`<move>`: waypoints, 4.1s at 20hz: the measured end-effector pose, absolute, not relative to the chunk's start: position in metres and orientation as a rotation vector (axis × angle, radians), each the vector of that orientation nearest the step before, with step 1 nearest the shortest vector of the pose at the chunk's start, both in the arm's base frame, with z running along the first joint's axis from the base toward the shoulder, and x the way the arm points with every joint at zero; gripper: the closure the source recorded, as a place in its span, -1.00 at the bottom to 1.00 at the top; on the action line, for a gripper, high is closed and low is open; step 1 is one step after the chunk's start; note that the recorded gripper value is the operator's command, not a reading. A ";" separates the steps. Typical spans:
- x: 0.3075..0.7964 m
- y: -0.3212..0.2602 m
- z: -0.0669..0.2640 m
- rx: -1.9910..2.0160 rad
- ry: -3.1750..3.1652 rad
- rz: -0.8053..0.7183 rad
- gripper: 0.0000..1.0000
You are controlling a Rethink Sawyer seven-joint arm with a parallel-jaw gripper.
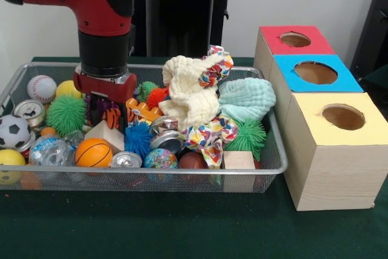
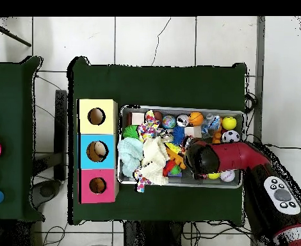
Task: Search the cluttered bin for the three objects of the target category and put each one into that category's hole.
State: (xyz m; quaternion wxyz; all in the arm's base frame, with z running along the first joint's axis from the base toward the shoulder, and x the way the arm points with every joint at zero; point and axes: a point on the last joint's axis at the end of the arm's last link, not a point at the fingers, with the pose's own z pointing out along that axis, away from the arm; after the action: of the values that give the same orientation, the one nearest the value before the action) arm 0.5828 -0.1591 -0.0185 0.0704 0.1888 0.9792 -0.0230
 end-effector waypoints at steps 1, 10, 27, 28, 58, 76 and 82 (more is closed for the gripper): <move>0.583 -0.159 -0.019 0.570 2.945 -0.067 -1.00; 0.589 -0.163 -0.012 0.627 2.988 0.005 -1.00; 0.591 -0.156 -0.011 0.442 3.084 0.071 1.00; 0.591 -0.156 -0.011 0.442 3.084 0.073 1.00; 0.625 -0.091 0.157 0.240 3.108 -0.396 1.00; 0.547 -0.071 0.146 0.664 3.124 -0.250 1.00; 0.504 -0.039 0.122 0.861 3.090 -0.221 1.00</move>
State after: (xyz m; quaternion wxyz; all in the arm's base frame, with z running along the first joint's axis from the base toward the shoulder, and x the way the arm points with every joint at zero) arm 0.5040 -0.0393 0.1220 -0.0368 0.2676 0.9604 -0.0686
